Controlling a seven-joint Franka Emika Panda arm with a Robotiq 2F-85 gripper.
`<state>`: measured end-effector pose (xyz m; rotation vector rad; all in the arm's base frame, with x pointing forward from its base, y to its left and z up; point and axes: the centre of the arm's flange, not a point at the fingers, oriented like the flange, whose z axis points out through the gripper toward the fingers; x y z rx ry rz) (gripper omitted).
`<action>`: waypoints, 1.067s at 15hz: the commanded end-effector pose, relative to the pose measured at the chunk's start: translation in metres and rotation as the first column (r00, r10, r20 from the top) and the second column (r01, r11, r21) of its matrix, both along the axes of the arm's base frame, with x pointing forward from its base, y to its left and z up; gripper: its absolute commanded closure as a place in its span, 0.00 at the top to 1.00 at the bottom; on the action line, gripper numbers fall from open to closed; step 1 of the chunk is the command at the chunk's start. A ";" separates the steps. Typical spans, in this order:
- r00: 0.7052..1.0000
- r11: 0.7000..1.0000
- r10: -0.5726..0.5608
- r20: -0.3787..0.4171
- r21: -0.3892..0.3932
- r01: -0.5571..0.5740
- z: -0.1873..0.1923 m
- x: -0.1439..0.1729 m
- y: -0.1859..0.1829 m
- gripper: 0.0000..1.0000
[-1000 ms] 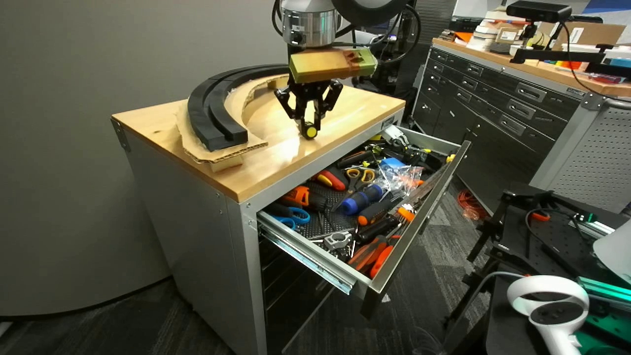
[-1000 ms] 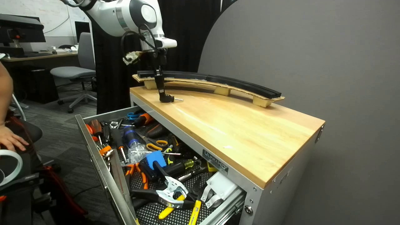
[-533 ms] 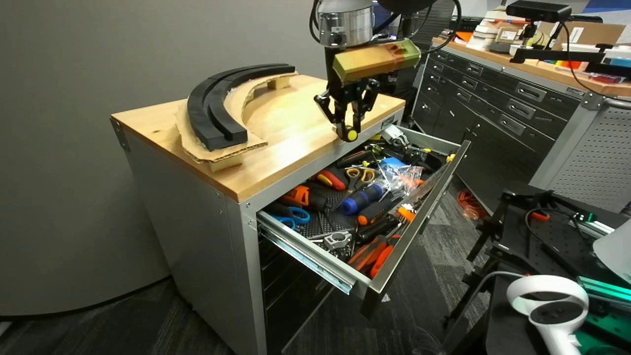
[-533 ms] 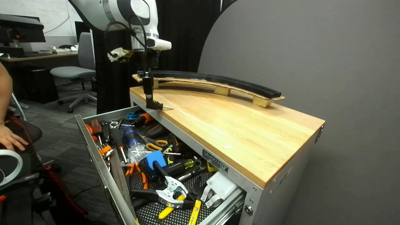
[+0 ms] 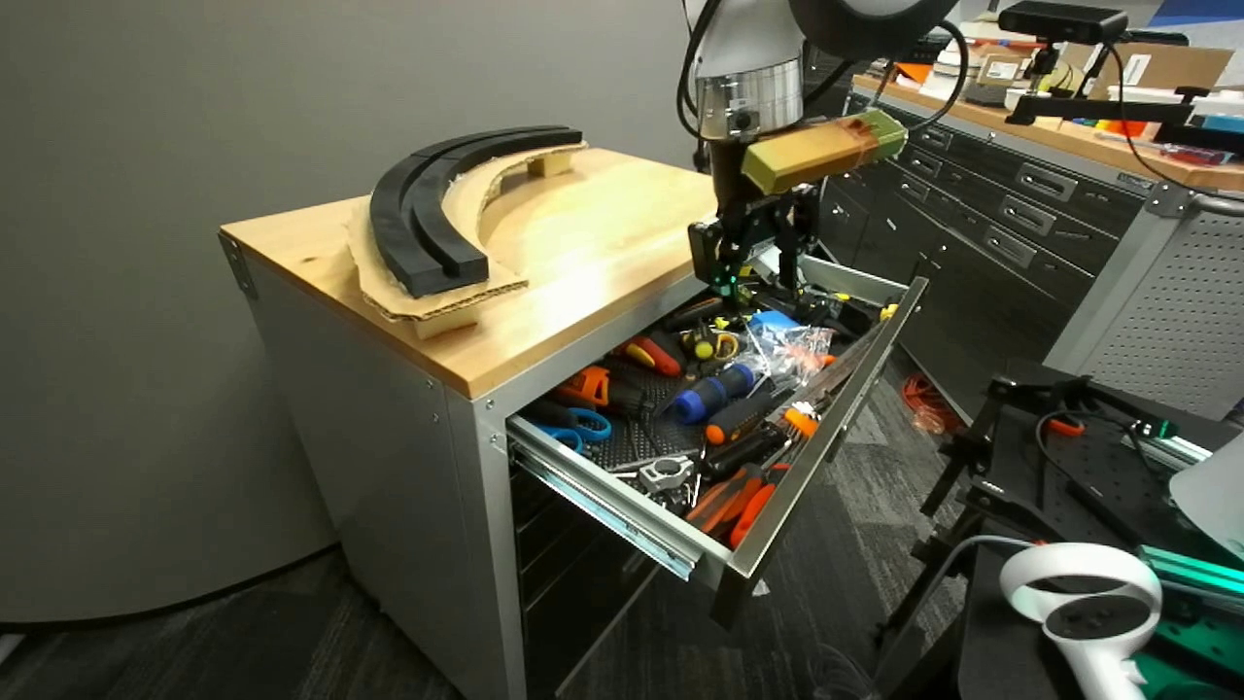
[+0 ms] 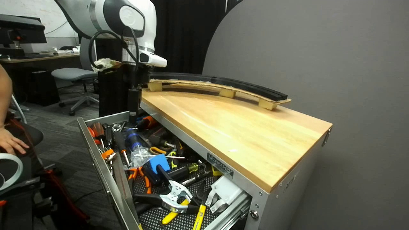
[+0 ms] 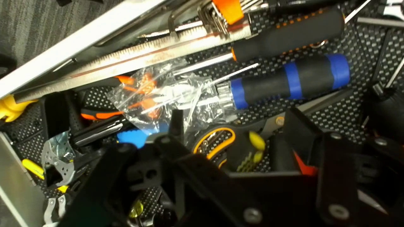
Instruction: Put the screwdriver in the open drawer and then close the drawer
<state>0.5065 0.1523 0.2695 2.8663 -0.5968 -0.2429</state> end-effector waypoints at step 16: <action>0.919 0.987 0.071 -0.388 0.159 -0.009 -0.090 -0.107 -0.114 0.68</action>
